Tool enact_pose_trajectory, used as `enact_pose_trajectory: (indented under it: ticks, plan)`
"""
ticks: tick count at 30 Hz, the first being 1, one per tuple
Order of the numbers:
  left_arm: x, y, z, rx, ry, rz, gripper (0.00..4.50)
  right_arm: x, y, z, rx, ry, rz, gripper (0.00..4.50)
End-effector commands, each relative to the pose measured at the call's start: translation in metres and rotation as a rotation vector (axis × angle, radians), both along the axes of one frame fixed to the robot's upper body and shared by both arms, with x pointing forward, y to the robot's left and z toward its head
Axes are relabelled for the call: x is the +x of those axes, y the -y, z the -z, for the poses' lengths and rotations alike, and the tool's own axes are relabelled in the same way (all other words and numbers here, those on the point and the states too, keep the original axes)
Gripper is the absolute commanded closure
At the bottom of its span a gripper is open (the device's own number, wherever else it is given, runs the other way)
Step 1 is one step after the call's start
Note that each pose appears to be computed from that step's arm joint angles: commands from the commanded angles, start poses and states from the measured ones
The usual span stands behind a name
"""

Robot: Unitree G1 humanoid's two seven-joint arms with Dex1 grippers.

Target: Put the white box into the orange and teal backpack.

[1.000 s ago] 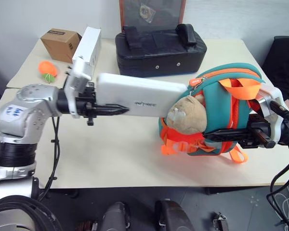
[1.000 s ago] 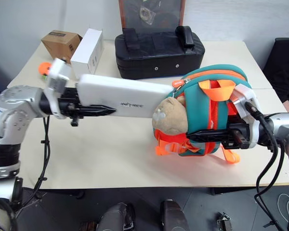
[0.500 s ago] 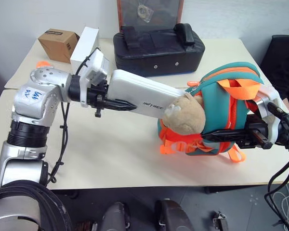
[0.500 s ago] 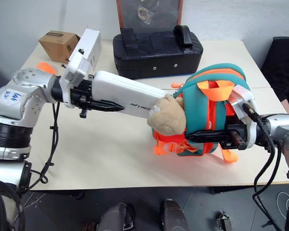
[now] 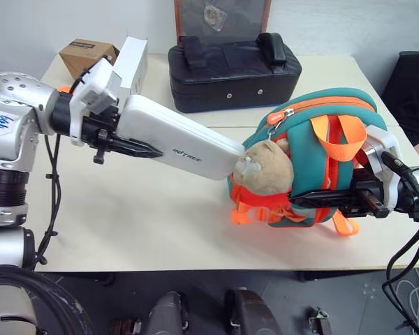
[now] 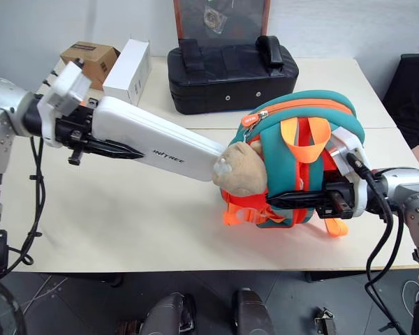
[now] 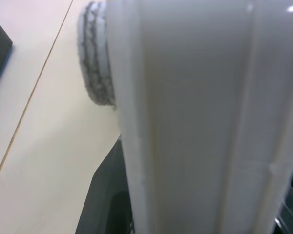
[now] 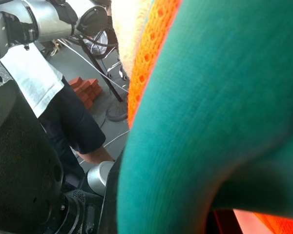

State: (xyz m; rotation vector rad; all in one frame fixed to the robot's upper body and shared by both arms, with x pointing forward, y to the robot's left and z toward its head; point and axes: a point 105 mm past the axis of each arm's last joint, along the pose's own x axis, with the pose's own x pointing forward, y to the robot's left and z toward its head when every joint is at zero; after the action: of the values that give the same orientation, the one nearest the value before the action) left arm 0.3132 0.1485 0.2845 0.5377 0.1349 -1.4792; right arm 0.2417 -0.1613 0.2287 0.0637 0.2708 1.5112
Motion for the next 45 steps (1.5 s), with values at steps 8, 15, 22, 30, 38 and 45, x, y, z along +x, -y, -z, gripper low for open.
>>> enact_pose_trajectory:
  ticks: [8, 15, 22, 30, 38, 45]
  plan:
    - [0.014, 0.024, -0.04, -0.138, 0.107, 0.026, 3.12, -0.018, -0.004, 0.0, -0.008, 0.007, -0.074, 4.48]
    - [0.016, 0.041, -0.06, -0.257, 0.12, 0.057, 3.12, -0.018, -0.01, 0.002, -0.001, 0.004, -0.078, 4.48]
    - [0.013, 0.058, -0.039, -0.325, 0.075, 0.075, 3.12, -0.018, -0.014, 0.005, 0.004, 0.014, -0.078, 4.48]
    - [0.022, 0.083, -0.004, -0.511, -0.152, 0.054, 3.12, -0.017, -0.016, 0.004, 0.009, 0.014, -0.085, 4.48]
    - [0.023, 0.147, 0.04, -0.499, -0.3, 0.114, 3.12, -0.019, -0.021, 0.003, 0.018, 0.018, -0.092, 4.48]
    - [0.023, 0.175, 0.071, -0.388, -0.317, 0.102, 2.18, -0.015, -0.026, 0.002, 0.045, 0.037, -0.052, 4.5]
